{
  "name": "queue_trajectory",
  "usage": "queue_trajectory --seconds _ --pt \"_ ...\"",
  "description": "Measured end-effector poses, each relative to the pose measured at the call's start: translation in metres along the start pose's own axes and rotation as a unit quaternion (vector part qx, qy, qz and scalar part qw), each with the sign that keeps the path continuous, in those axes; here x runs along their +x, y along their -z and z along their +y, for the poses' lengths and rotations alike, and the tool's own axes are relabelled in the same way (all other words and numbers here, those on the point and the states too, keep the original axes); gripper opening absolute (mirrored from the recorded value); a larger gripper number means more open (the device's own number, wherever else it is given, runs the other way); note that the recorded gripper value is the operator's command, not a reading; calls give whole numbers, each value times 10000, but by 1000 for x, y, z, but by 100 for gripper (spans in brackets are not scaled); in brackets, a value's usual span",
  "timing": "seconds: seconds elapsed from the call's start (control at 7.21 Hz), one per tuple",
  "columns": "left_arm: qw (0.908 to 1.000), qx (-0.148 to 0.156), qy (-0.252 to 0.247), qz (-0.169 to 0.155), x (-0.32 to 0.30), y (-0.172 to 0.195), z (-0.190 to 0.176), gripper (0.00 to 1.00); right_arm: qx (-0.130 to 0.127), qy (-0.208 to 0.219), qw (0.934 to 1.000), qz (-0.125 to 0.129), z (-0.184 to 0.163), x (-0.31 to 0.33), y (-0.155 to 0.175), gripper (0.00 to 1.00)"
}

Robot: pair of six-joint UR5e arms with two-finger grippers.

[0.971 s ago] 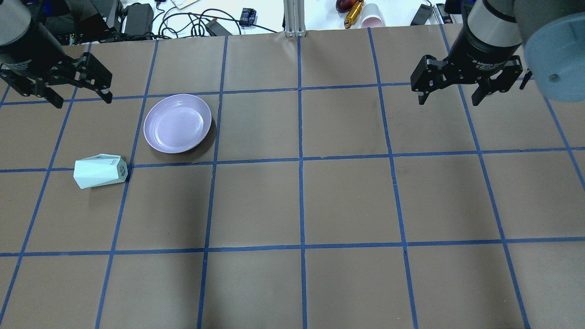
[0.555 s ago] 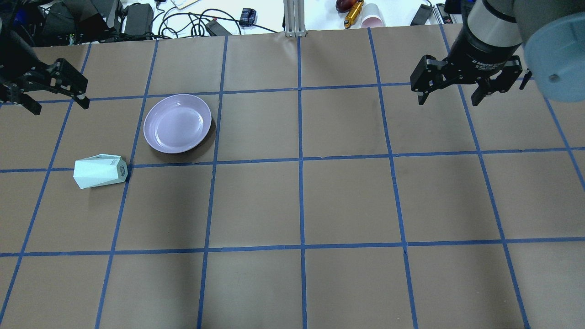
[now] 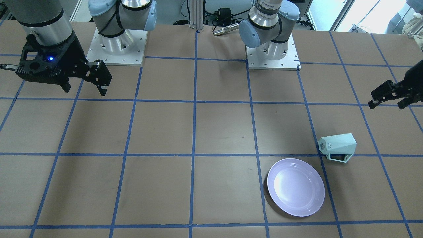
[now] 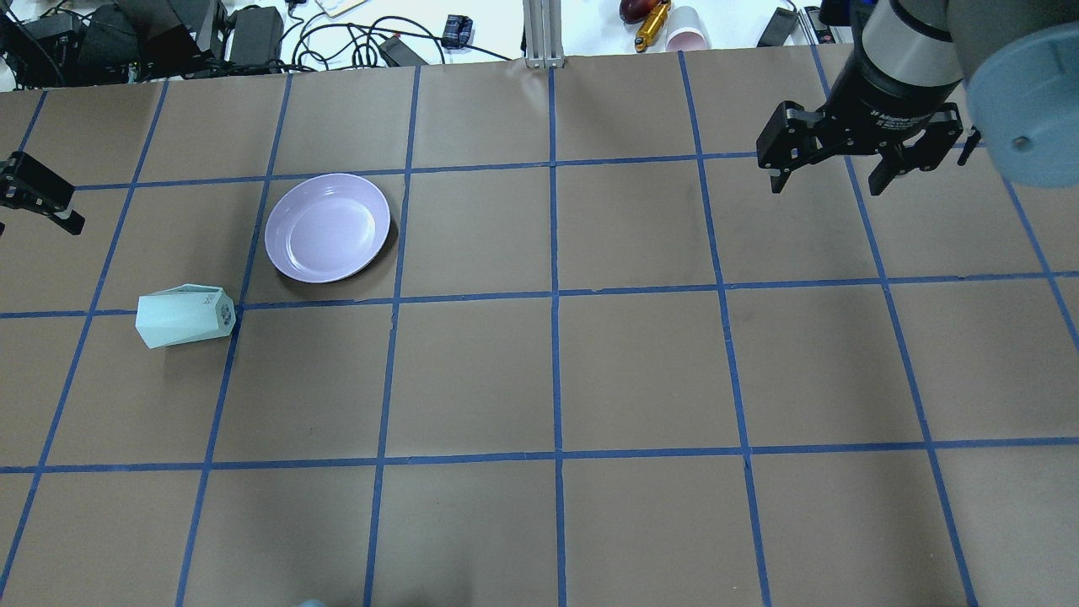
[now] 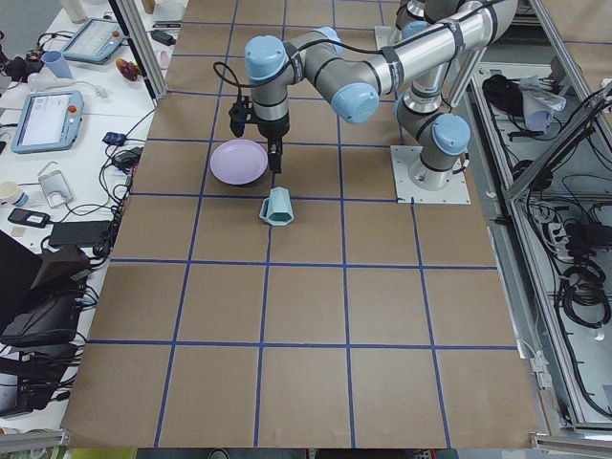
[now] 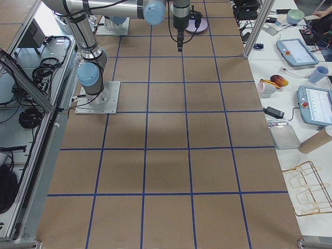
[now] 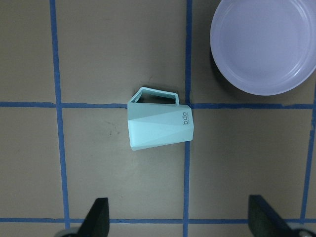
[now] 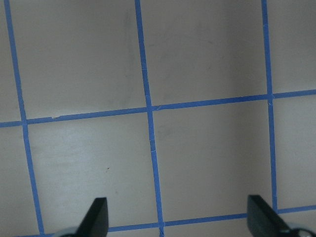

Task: Flip cup and place on plate
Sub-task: 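Lower the left gripper beside the cup's open end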

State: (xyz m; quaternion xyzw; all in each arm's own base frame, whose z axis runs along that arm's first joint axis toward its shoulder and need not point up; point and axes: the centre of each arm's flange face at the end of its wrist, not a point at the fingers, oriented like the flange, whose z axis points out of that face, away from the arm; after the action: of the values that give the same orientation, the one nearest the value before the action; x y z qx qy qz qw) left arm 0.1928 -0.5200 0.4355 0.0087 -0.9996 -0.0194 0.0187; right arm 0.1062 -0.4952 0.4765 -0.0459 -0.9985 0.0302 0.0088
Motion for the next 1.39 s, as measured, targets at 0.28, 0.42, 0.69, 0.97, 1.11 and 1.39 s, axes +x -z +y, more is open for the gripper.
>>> queue_trajectory --seconds 0.28,0.42,0.69,0.97,1.11,1.39 --pt "9994 23 12 353 -54 -25 4 100 0 -4 10000 -1 0 0 0 100" --pt "9989 48 34 473 -75 -36 4 100 0 -7 10000 -1 0 0 0 100" --pt "9968 72 44 790 -100 -66 -2 100 0 -10 10000 -1 0 0 0 100" --pt "9890 278 -12 1454 -103 -101 -16 100 -3 -10 10000 -1 0 0 0 100" --pt "9849 363 -116 1687 -105 -115 -21 100 -2 -9 10000 -1 0 0 0 100" --pt "9801 349 -268 1934 -115 -147 -27 99 -1 -5 10000 -1 0 -1 0 100"
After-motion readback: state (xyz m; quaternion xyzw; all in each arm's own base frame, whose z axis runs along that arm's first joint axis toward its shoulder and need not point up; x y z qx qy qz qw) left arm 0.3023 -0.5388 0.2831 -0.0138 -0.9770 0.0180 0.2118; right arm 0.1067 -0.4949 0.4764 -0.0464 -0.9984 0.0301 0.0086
